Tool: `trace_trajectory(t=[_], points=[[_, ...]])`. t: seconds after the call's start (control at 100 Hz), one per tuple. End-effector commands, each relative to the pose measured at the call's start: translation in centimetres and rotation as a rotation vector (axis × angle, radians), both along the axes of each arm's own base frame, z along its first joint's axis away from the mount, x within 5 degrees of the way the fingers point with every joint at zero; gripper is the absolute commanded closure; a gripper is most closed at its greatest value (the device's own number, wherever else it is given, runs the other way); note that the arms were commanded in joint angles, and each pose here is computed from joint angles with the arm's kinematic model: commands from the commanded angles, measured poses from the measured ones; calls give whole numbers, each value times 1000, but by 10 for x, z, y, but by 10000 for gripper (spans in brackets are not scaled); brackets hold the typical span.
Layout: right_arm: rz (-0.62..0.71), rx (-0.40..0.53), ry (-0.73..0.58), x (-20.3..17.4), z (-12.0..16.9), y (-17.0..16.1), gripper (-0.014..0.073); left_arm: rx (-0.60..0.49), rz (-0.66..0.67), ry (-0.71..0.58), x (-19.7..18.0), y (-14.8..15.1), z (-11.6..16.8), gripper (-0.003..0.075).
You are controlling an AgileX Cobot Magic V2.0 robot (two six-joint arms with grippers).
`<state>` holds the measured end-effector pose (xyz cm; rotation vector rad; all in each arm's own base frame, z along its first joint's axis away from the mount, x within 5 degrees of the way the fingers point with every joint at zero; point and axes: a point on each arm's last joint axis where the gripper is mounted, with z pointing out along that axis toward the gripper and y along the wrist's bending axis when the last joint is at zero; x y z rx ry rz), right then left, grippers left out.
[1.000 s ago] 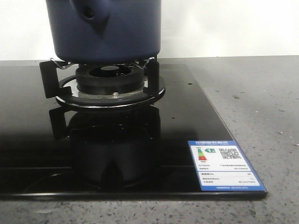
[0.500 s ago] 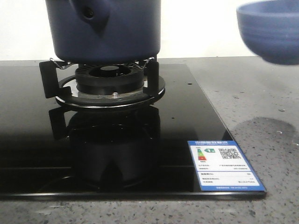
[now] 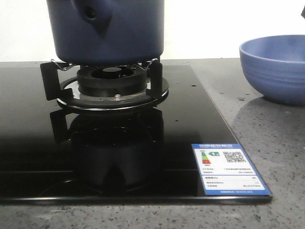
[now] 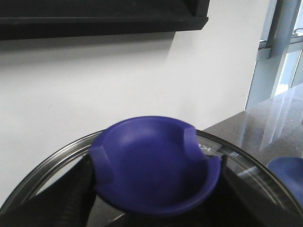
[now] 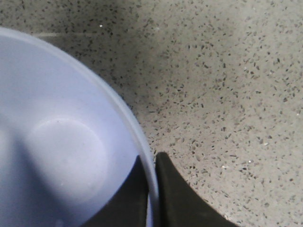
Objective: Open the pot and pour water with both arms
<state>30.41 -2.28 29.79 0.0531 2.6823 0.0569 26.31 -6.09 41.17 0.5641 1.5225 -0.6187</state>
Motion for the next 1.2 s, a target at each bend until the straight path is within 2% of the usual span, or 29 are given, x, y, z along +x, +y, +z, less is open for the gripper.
trace_trajectory(t=[0.0, 0.08, 0.14, 0.2, 0.23, 0.25, 0.32, 0.4, 0.53, 0.75, 0.89, 1.19], points=[[-7, -8, -119, 0, 18, -2, 657, -93, -20, -64, -10, -2, 25, 318], [-5, -6, -115, 0, 17, -1, 652, -93, -20, -64, -10, -2, 25, 318], [-2, -6, -113, -1, 17, -1, 614, -93, -20, -64, -10, -2, 25, 318], [-1, -5, -106, -1, 16, -1, 512, -93, -20, -64, -10, -2, 25, 318], [0, -4, -100, -2, 17, -1, 419, -93, -20, -64, -10, -2, 25, 318], [0, -4, -100, -1, 17, -1, 403, -93, -22, -64, -10, -3, 25, 318], [2, -5, -108, -3, 24, -1, 236, -93, -27, -65, -10, -3, 25, 318], [3, -9, -149, -9, 39, 0, 156, -94, -62, -65, -12, -5, 24, 318], [6, -17, -233, -23, 70, 2, 155, -96, -127, -53, -12, -13, 21, 318], [9, -33, -383, -62, 116, 6, 155, -59, -222, -30, -2, -44, 5, 318], [17, -39, -413, -83, 128, 8, 155, -6, -249, -59, 4, -62, -6, 318], [22, -45, -449, -105, 140, 11, 155, 15, -261, -24, 28, -77, -21, 318]])
